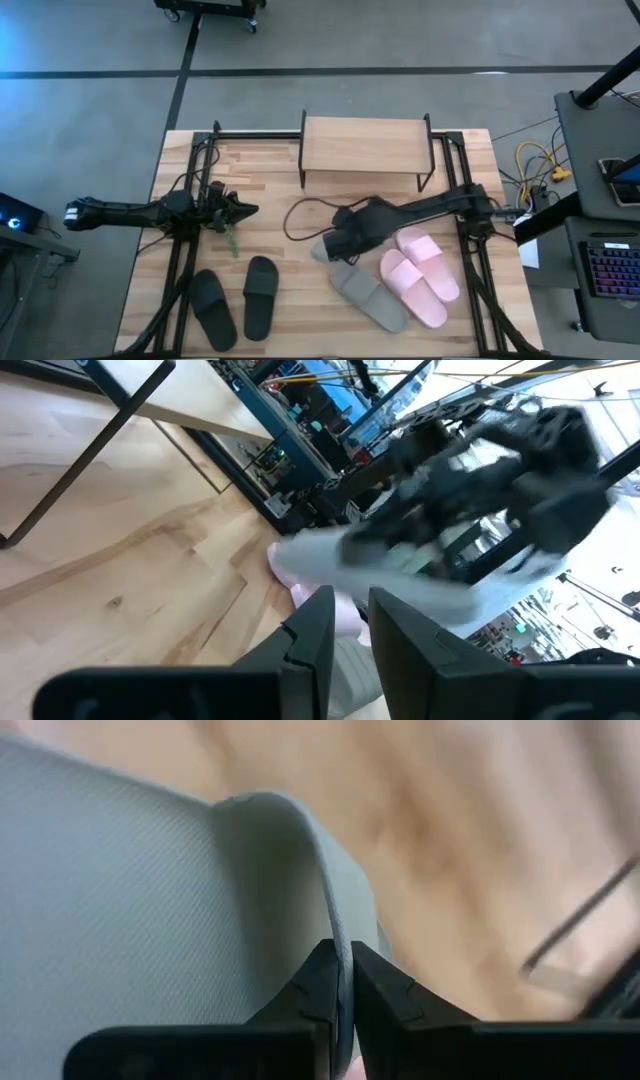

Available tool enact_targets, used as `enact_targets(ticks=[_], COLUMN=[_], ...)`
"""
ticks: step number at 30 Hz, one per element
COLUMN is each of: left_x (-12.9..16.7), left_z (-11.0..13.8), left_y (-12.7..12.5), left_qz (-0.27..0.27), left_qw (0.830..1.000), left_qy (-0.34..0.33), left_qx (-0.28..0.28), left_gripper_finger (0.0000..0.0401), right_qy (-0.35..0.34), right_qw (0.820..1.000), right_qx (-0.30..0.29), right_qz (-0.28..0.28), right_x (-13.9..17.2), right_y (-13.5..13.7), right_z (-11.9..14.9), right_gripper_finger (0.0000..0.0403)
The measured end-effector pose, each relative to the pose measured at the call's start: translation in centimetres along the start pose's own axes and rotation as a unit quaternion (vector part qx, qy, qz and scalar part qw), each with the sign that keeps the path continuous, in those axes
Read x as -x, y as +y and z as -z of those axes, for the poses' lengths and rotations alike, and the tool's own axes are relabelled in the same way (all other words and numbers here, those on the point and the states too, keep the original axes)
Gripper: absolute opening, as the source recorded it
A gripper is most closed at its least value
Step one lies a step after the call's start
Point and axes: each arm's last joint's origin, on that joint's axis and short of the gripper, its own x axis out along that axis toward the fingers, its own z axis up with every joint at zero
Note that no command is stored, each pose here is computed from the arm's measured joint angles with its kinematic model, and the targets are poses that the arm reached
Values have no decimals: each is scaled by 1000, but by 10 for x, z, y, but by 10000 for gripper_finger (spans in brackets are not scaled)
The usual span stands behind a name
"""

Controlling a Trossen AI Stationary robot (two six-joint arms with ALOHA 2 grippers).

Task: Pick and place slides into the shelf
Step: Put the gray left slipper on the shelf

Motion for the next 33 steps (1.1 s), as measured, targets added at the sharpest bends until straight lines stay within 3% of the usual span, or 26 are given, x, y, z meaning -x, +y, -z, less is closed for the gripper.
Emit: enact_targets(ticks=[4,9,11,16,21,27,33], left_x=[0,0,0,0,0,0,0], left_z=[0,0,0,-1,0,-1,-4], left_y=[0,0,0,0,0,1,1], left_qz=[-1,-2,-2,1,1,-14,-47], left_qw=[1000,1000,1000,1000,1000,998,996], left_qy=[1,-2,-2,-5,-5,-18,-56], left_qx=[0,0,0,0,0,-52,-56], left_gripper_finger=[51,51,51,51,51,51,51], right_qy=[-130,-212,-205,-152,-76,-57,-77], right_qw=[989,946,937,942,924,924,916], right_qx=[60,185,205,187,257,309,342], right_qz=[40,163,197,233,274,217,196], right_x=[43,62,58,36,12,-17,-54], right_y=[-16,-36,-50,-94,-133,-173,-201], right_z=[-1,-15,-27,-60,-80,-104,-122], right_gripper_finger=[13,13,13,13,13,13,13])
